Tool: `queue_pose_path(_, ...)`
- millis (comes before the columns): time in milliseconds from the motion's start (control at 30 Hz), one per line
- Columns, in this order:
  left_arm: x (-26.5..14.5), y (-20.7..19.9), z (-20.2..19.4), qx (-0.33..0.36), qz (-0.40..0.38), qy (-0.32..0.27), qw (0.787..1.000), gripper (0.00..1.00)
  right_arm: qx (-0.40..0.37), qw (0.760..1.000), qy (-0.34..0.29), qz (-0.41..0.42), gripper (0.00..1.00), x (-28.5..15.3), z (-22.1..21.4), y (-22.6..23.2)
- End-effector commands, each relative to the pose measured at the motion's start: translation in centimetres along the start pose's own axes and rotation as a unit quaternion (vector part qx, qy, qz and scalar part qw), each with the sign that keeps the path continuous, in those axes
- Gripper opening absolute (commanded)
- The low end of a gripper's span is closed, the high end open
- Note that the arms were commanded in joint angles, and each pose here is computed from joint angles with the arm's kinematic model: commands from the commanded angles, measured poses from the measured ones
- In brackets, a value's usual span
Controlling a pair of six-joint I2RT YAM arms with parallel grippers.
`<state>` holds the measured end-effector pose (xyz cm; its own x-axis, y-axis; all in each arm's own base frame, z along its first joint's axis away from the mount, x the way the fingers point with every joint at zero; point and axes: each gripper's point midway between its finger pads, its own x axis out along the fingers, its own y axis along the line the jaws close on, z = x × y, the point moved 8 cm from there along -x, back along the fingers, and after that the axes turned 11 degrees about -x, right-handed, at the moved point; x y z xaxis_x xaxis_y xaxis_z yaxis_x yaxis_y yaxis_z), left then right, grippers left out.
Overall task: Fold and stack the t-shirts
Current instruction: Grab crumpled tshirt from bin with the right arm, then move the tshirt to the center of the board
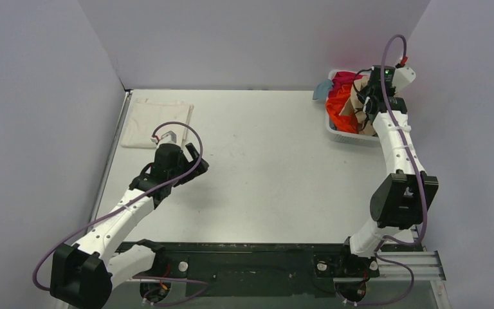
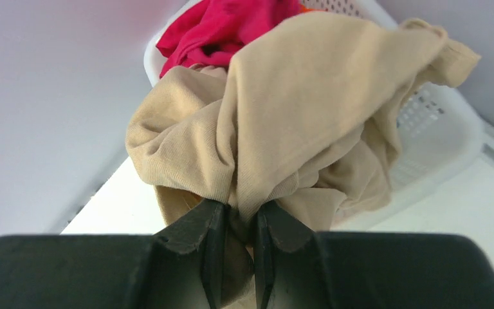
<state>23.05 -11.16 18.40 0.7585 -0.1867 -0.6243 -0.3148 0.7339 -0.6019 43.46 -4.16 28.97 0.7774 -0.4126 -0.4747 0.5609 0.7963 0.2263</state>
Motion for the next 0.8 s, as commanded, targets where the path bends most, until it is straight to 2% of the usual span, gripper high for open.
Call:
queue_pose_path(0, -0.7, -1.5, 1.1, -0.003, -0.047, -0.02, 0.999, 0.95, -0.016, 0.999, -0.051, -0.006, 0.0, -4.3, 3.6, -1.2)
queue_pose_path(267, -1.3, -1.6, 1.1, -0.003, -0.056, -0.022, 0.998, 0.95, -0.026, 0.993, -0.112, -0.016, 0.0, -10.6, 7.6, -3.2)
queue_pose_path(500, -2.0, -1.9, 1.4, 0.0, -0.068, -0.026, 0.997, 0.95, -0.023, 0.981, -0.178, 0.073, 0.0, -17.3, 11.8, -2.7)
queue_pose_path(767, -3.4, -1.9, 1.6, 0.005, -0.076, -0.034, 0.996, 0.95, 0.003, 0.943, -0.279, 0.183, 0.0, -25.7, 16.3, -2.2)
